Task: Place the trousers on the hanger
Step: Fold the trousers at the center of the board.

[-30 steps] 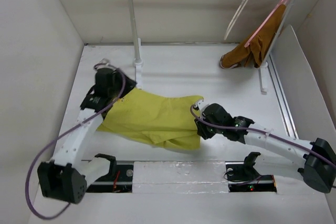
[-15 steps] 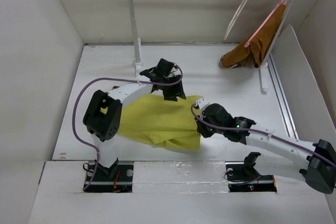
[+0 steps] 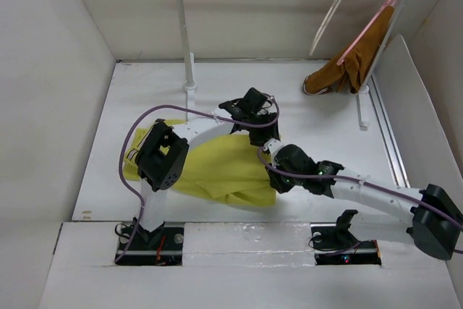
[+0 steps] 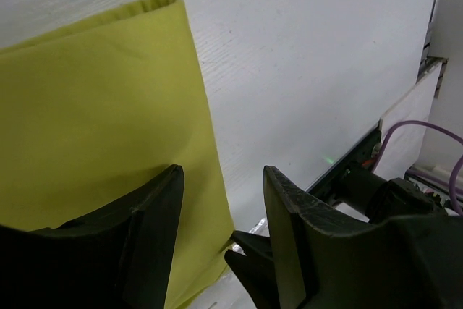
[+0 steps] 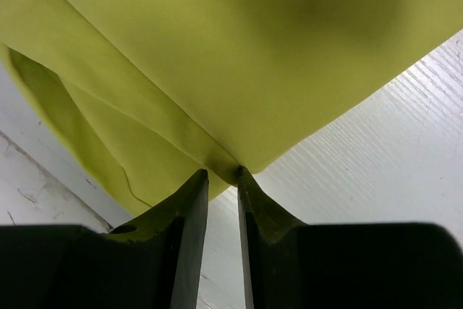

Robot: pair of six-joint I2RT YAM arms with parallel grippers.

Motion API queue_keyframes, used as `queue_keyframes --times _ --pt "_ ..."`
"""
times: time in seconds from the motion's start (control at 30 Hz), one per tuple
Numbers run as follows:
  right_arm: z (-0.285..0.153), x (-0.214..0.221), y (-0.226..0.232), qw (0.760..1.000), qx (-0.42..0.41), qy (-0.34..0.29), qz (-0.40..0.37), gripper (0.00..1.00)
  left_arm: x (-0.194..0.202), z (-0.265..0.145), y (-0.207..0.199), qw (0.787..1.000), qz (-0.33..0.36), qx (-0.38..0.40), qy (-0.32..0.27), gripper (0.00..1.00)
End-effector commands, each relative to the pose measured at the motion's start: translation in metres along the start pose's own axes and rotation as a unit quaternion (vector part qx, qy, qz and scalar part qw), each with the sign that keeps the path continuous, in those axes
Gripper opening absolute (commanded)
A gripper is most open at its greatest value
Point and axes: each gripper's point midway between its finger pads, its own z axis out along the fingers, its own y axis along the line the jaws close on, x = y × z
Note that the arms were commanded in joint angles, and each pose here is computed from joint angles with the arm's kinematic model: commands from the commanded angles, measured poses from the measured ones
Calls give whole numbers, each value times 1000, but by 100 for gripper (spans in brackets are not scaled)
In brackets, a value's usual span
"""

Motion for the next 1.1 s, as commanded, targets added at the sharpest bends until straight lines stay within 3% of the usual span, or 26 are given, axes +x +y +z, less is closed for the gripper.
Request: queue_keyframes --times 0.0,0.07,0.17,0.23,0.3,0.43,0.8,0.9,1.0,1.07 --pt "4 -5 -1 1000 9 -13 2 28 -3 4 7 1000 -3 -4 -4 44" --pt "6 -4 -3 1000 14 -11 1 19 -3 9 12 1000 -5 -11 -1 44" --pt "6 -3 -8 1000 27 -14 5 19 0 14 18 1000 -8 -18 4 44" --pt "6 -2 -13 999 40 -17 10 3 2 18 23 1000 -10 -24 7 43" --pt "1 -5 -13 999 42 -25 15 0 1 20 30 999 -12 -38 1 43" --pt "-11 2 -3 999 27 -26 14 0 -3 29 42 998 -22 -61 -9 43" --pt "-31 80 49 994 -88 57 10 0 -6 50 68 993 -47 -103 -27 43" --pt "-38 87 51 994 -80 69 4 0 -5 53 72 993 -49 -108 -27 43" --pt "-44 70 37 999 -29 30 14 0 -1 53 69 994 -53 -98 -19 42" --pt "-43 53 32 1000 -15 -5 22 18 -4 49 63 994 -54 -88 -26 42"
